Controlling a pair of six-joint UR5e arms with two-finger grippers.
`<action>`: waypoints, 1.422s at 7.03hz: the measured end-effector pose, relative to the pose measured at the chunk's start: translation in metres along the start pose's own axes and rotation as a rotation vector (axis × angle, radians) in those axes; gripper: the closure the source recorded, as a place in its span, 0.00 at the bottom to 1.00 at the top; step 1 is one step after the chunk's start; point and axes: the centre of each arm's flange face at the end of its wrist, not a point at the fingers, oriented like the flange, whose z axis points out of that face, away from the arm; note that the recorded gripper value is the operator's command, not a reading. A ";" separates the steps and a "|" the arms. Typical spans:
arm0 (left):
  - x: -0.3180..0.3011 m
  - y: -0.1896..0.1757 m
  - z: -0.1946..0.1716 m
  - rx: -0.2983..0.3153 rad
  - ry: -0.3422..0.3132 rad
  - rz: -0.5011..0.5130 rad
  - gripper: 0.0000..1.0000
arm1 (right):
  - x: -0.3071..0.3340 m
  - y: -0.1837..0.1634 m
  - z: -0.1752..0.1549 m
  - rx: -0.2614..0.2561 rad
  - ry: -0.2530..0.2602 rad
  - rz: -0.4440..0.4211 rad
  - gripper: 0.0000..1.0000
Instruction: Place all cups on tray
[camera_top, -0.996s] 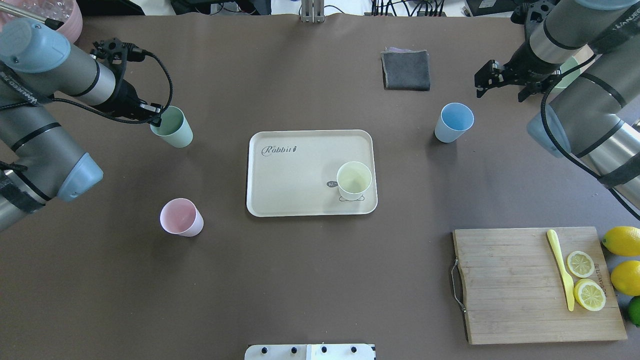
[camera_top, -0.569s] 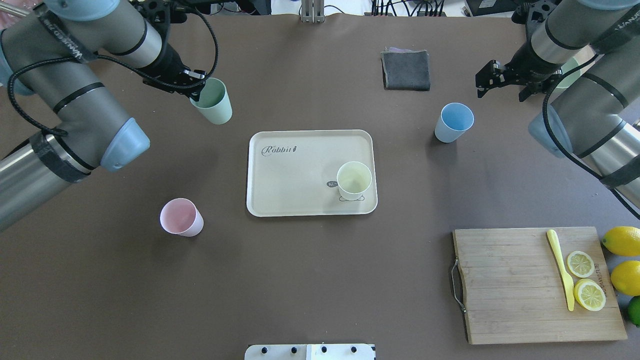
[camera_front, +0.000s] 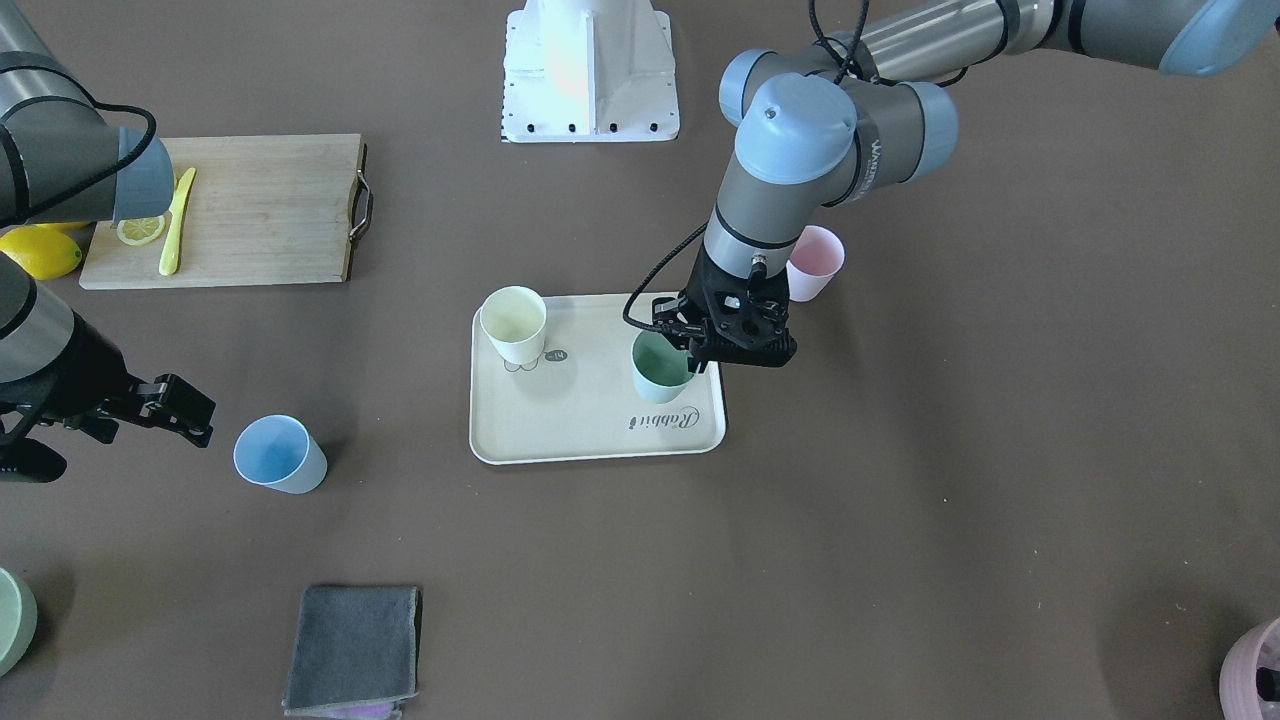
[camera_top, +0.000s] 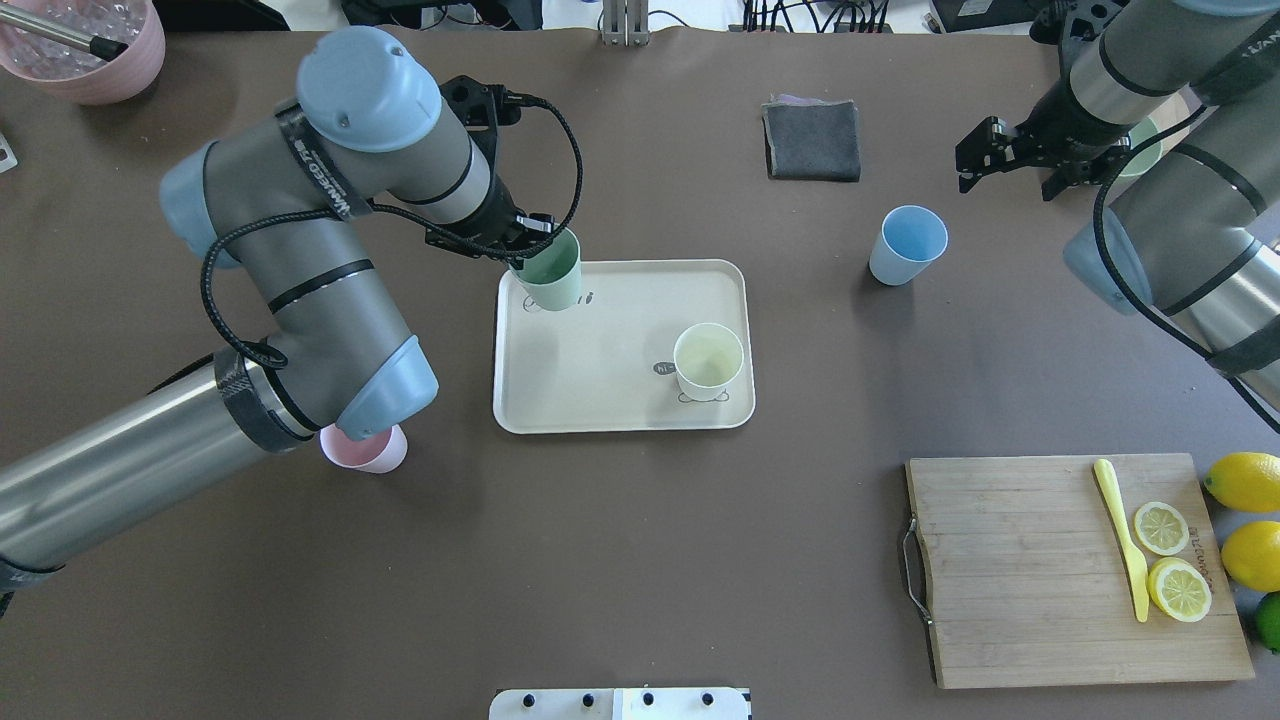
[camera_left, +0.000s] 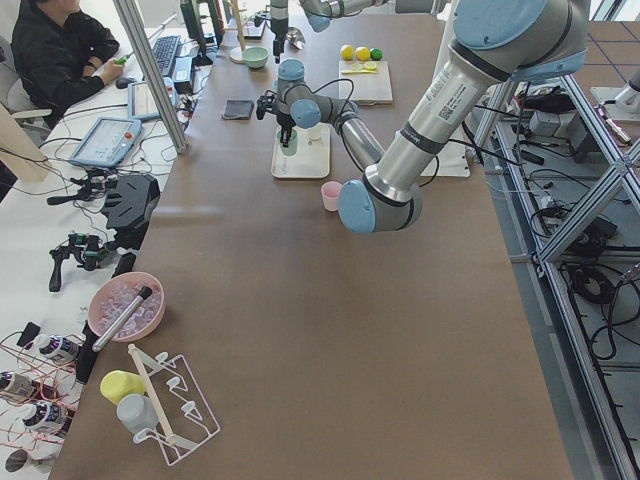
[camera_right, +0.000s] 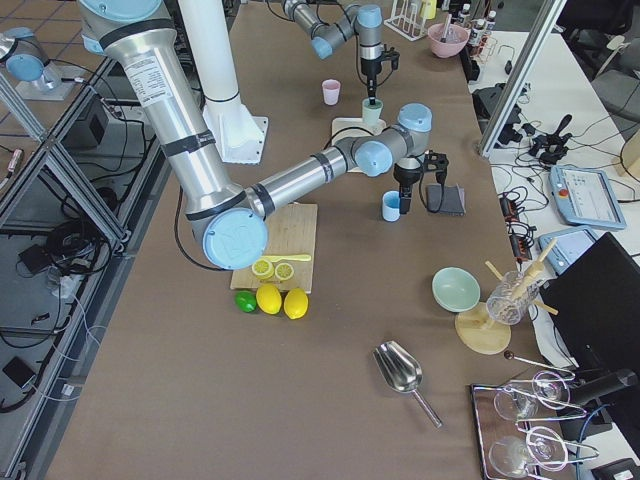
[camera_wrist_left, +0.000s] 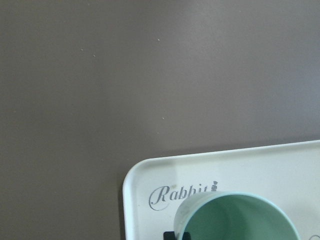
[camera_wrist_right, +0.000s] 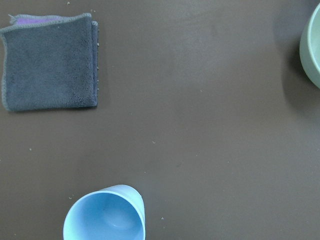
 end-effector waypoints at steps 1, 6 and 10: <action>-0.003 0.001 0.011 0.000 -0.016 -0.002 1.00 | 0.000 0.000 -0.001 0.002 0.000 0.002 0.00; -0.014 -0.007 0.044 0.023 -0.016 0.004 0.80 | 0.000 0.000 -0.001 0.005 0.002 -0.001 0.00; -0.018 -0.009 0.043 0.025 -0.018 0.027 0.02 | -0.001 0.000 -0.001 0.002 -0.001 -0.006 0.00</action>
